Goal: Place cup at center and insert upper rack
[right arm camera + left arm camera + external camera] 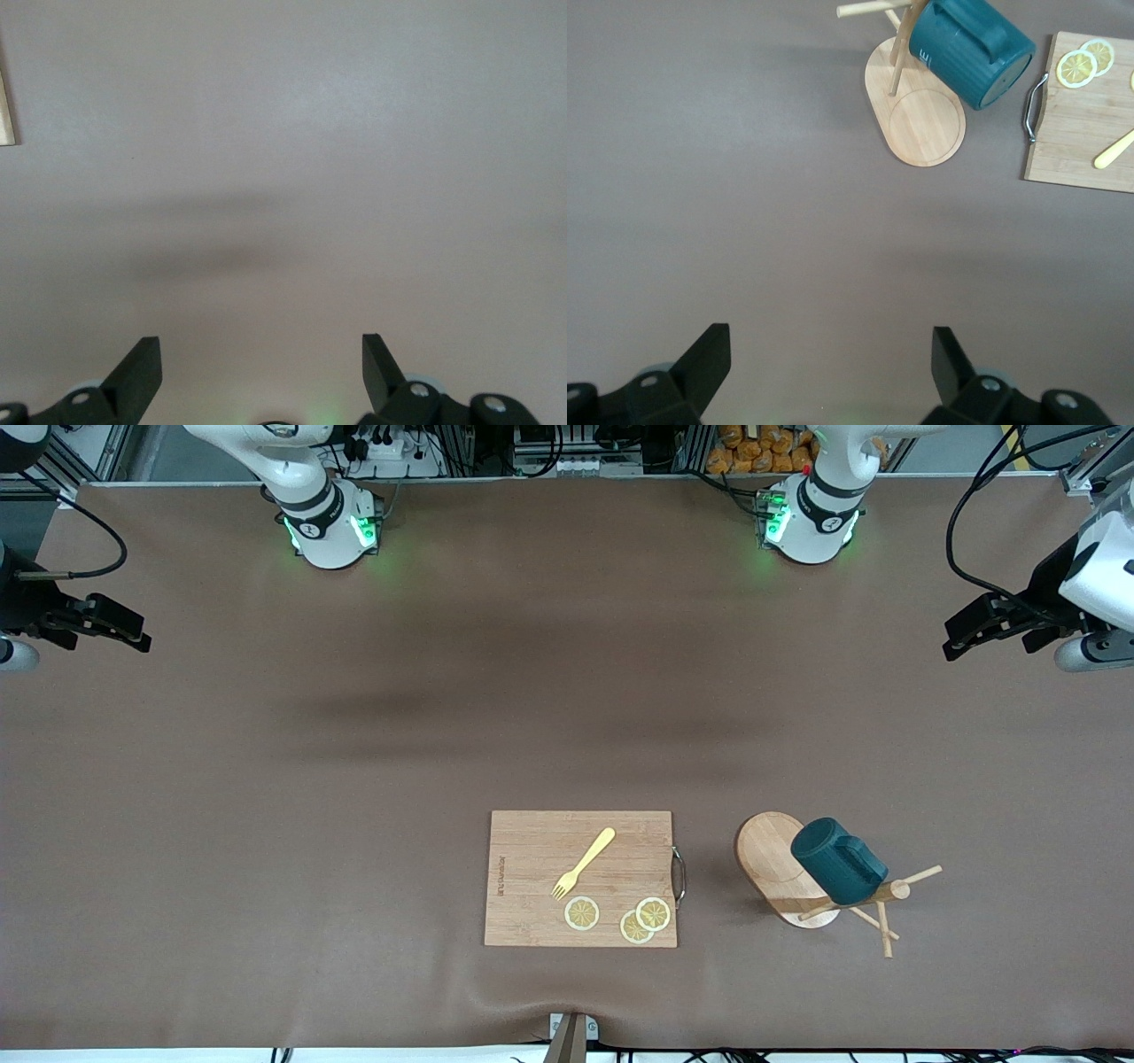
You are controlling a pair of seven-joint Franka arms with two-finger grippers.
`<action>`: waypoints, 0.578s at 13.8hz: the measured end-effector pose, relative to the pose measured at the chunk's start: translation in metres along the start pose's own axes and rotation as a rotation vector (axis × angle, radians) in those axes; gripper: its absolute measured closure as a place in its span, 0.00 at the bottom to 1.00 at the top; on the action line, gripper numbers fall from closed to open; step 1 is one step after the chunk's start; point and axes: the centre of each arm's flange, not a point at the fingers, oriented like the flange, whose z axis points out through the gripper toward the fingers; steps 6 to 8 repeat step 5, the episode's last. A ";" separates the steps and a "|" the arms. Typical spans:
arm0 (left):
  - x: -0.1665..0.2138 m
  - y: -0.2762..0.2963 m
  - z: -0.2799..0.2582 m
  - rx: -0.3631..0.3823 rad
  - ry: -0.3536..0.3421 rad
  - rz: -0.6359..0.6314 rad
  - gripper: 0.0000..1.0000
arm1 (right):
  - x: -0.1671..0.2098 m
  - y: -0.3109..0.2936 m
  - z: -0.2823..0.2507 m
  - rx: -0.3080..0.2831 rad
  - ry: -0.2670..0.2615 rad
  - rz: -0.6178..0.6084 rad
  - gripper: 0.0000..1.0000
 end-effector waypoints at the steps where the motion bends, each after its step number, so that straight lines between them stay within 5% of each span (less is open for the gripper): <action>1: 0.000 0.000 -0.002 -0.001 0.003 0.000 0.00 | 0.000 0.000 0.000 0.000 0.000 0.000 0.00; 8: -0.002 0.000 -0.004 0.001 -0.004 0.000 0.00 | 0.000 0.000 0.000 0.000 0.000 0.000 0.00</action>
